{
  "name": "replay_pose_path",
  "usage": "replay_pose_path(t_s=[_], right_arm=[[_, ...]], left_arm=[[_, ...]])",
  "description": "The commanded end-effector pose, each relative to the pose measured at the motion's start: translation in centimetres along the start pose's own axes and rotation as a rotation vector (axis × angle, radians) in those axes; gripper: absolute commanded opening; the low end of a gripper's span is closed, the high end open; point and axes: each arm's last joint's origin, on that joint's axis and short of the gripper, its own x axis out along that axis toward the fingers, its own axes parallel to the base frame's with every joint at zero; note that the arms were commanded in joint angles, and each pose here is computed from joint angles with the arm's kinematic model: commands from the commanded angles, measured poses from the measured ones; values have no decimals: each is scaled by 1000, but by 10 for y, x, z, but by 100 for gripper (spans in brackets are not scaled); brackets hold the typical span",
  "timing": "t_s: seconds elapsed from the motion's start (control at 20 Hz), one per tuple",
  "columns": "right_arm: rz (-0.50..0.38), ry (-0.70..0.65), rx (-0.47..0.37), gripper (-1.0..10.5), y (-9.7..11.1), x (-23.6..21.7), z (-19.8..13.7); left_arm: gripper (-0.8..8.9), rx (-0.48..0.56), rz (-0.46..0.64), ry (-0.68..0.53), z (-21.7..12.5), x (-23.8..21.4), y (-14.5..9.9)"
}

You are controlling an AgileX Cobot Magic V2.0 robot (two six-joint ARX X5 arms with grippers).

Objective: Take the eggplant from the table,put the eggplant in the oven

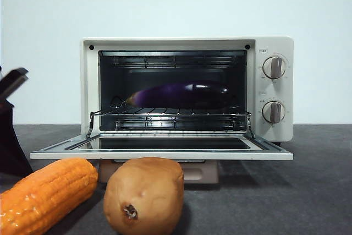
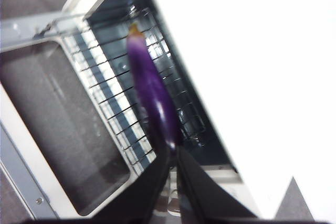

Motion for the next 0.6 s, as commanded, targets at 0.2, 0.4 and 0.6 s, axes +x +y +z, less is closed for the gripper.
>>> replay_pose_path(t_s=[0.2, 0.4, 0.6], right_arm=[[-18, -98, 111, 4, -22, -32, -1], [-28, -137, 147, 4, -33, -47, -7], [-35, -163, 169, 4, -41, -57, -11]], left_arm=[[4, -1, -75, 59, 6, 13, -1], [4, -2, -175, 91, 10, 17, -2], [4, 4, -253, 99, 17, 17, -5]])
